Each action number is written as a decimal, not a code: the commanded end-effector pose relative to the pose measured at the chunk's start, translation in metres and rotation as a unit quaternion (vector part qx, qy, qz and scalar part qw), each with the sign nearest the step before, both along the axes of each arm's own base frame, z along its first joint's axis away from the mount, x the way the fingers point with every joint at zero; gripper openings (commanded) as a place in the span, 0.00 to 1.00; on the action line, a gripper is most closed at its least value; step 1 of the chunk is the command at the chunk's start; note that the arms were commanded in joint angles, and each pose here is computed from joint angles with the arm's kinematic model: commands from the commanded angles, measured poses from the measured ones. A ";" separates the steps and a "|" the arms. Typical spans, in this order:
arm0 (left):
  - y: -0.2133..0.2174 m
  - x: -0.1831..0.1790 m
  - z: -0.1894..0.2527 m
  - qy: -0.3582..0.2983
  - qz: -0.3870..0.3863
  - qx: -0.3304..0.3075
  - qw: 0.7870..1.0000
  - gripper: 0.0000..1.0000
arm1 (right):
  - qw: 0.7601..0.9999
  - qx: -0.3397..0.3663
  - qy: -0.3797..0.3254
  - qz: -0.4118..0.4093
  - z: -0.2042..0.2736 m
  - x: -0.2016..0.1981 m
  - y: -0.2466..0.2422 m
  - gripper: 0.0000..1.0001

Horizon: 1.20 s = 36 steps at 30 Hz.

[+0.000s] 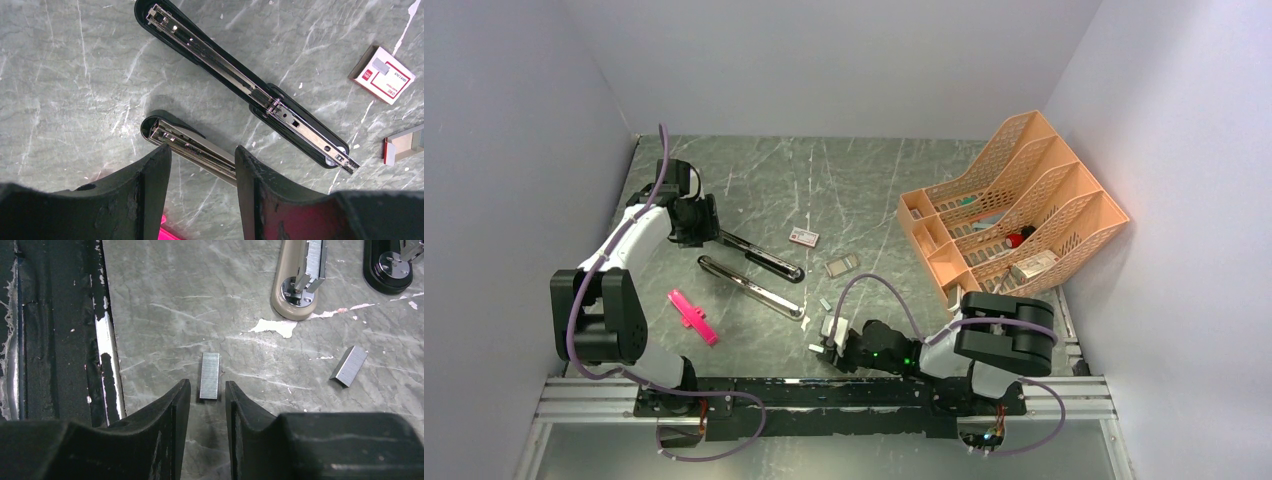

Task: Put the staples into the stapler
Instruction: Pick up the staple from the center of the board.

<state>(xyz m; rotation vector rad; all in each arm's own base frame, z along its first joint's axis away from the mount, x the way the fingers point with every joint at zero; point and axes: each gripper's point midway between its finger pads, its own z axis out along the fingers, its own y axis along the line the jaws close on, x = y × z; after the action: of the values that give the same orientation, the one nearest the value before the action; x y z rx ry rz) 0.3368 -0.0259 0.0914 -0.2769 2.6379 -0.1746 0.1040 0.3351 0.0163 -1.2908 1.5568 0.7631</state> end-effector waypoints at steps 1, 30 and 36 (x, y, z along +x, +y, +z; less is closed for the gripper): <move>-0.002 0.001 0.003 -0.009 -0.009 -0.008 1.000 0.55 | 0.999 -0.033 0.014 0.004 -0.021 -0.006 -0.012 0.35; -0.003 0.001 0.002 -0.007 -0.011 -0.011 1.000 0.55 | 0.998 -0.025 0.002 -0.053 0.084 0.136 0.071 0.00; -0.003 0.001 0.002 -0.006 -0.011 -0.011 1.000 0.54 | 0.997 -0.010 0.031 -0.065 0.083 0.168 0.100 0.00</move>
<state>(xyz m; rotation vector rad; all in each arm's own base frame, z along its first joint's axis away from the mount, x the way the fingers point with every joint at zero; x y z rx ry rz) 0.3369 -0.0271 0.0916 -0.2740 2.6377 -0.1837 0.2677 0.4303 0.1200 -1.1506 1.5829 0.6745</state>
